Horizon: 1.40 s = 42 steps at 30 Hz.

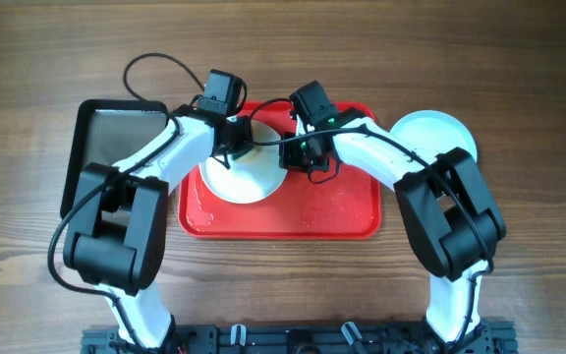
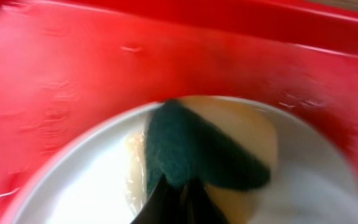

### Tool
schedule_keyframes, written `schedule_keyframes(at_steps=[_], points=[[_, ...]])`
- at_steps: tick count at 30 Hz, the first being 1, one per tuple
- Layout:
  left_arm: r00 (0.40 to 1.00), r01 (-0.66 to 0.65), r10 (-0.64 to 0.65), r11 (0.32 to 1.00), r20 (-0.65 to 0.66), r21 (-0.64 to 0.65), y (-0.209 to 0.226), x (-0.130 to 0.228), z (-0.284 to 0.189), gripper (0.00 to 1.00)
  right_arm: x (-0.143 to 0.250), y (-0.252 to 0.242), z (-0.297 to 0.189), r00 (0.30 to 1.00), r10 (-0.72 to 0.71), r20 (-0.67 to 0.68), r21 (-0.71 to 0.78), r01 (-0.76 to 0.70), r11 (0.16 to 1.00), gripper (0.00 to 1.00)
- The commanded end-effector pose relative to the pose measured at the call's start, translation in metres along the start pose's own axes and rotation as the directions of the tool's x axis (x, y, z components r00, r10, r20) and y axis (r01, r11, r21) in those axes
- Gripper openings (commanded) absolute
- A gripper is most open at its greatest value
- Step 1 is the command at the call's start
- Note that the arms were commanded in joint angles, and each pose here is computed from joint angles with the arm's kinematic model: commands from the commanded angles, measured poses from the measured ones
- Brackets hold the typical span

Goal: Clean dirty plates on tray and stack at the side
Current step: 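Scrub the white plate with the sponge while the right gripper holds it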

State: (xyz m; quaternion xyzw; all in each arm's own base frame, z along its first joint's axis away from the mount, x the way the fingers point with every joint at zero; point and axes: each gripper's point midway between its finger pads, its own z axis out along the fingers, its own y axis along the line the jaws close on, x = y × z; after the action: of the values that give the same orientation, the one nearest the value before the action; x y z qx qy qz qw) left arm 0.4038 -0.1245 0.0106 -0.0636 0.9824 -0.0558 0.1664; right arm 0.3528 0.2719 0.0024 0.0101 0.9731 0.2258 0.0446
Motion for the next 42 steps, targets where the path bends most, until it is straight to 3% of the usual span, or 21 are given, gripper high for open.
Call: schedule_keyframes(at_steps=[1, 4, 6, 9, 11, 14, 22, 23, 26, 29, 31, 34, 38, 42], points=[[0.991, 0.130, -0.125, 0.902, 0.038, -0.413, 0.092, 0.015, 0.001, 0.04, 0.005, -0.010, 0.009, 1.000, 0.007, -0.023, 0.036, -0.006, 0.999, 0.04], [0.986, 0.086, -0.140, 0.895, -0.092, -0.437, 0.095, 0.046, -0.004, 0.04, 0.005, -0.010, 0.009, 1.000, 0.006, -0.022, 0.035, -0.005, 0.999, 0.04], [0.963, 0.031, -0.130, 0.923, -0.235, -0.383, 0.085, 0.073, -0.007, 0.04, 0.005, -0.010, 0.009, 1.000, 0.005, -0.022, 0.035, -0.005, 0.999, 0.04], [0.878, -0.083, 0.022, 0.991, -0.478, -0.106, 0.048, 0.115, -0.014, 0.04, 0.005, -0.010, 0.009, 1.000, 0.006, -0.022, 0.034, -0.005, 0.999, 0.04], [0.829, -0.097, 0.126, 0.992, -0.545, 0.080, 0.024, 0.130, -0.021, 0.04, 0.005, -0.008, 0.009, 1.000, 0.000, -0.027, 0.026, 0.001, 1.000, 0.04], [0.791, -0.092, 0.285, 0.930, -0.541, 0.355, -0.015, 0.141, -0.034, 0.04, 0.006, -0.008, 0.009, 0.999, -0.009, -0.031, 0.021, 0.010, 1.000, 0.04], [0.855, -0.203, 0.386, 0.862, -0.345, 0.464, -0.057, 0.114, -0.018, 0.04, 0.007, -0.007, 0.009, 0.999, -0.009, -0.033, 0.018, 0.009, 1.000, 0.04], [0.871, -0.217, 0.384, 0.860, -0.305, 0.461, -0.061, 0.105, -0.014, 0.04, 0.007, -0.007, 0.009, 0.999, -0.011, -0.035, 0.015, 0.011, 1.000, 0.05], [0.947, -0.192, 0.248, 0.946, -0.202, 0.261, -0.043, 0.065, 0.008, 0.04, 0.009, -0.006, 0.009, 0.999, -0.014, -0.045, 0.012, 0.015, 1.000, 0.04], [0.994, -0.074, 0.073, 0.997, -0.077, -0.013, -0.001, 0.027, 0.017, 0.04, 0.010, -0.006, 0.009, 0.999, -0.014, -0.048, 0.011, 0.015, 1.000, 0.04], [0.999, 0.040, -0.038, 0.985, 0.020, -0.168, 0.032, 0.007, 0.016, 0.04, 0.009, -0.006, 0.009, 0.999, -0.014, -0.046, 0.011, 0.015, 1.000, 0.04], [0.985, 0.167, -0.146, 0.942, 0.092, -0.292, 0.069, -0.003, 0.010, 0.04, 0.009, -0.006, 0.009, 0.999, -0.015, -0.046, 0.011, 0.015, 1.000, 0.04], [0.978, 0.199, -0.206, 0.904, 0.023, -0.378, 0.097, 0.018, 0.004, 0.04, 0.009, -0.006, 0.009, 0.999, -0.017, -0.047, 0.011, 0.018, 1.000, 0.04], [0.961, 0.143, -0.218, 0.918, -0.171, -0.371, 0.091, 0.054, -0.010, 0.04, 0.010, -0.007, 0.009, 0.999, -0.016, -0.049, 0.012, 0.017, 1.000, 0.04]])
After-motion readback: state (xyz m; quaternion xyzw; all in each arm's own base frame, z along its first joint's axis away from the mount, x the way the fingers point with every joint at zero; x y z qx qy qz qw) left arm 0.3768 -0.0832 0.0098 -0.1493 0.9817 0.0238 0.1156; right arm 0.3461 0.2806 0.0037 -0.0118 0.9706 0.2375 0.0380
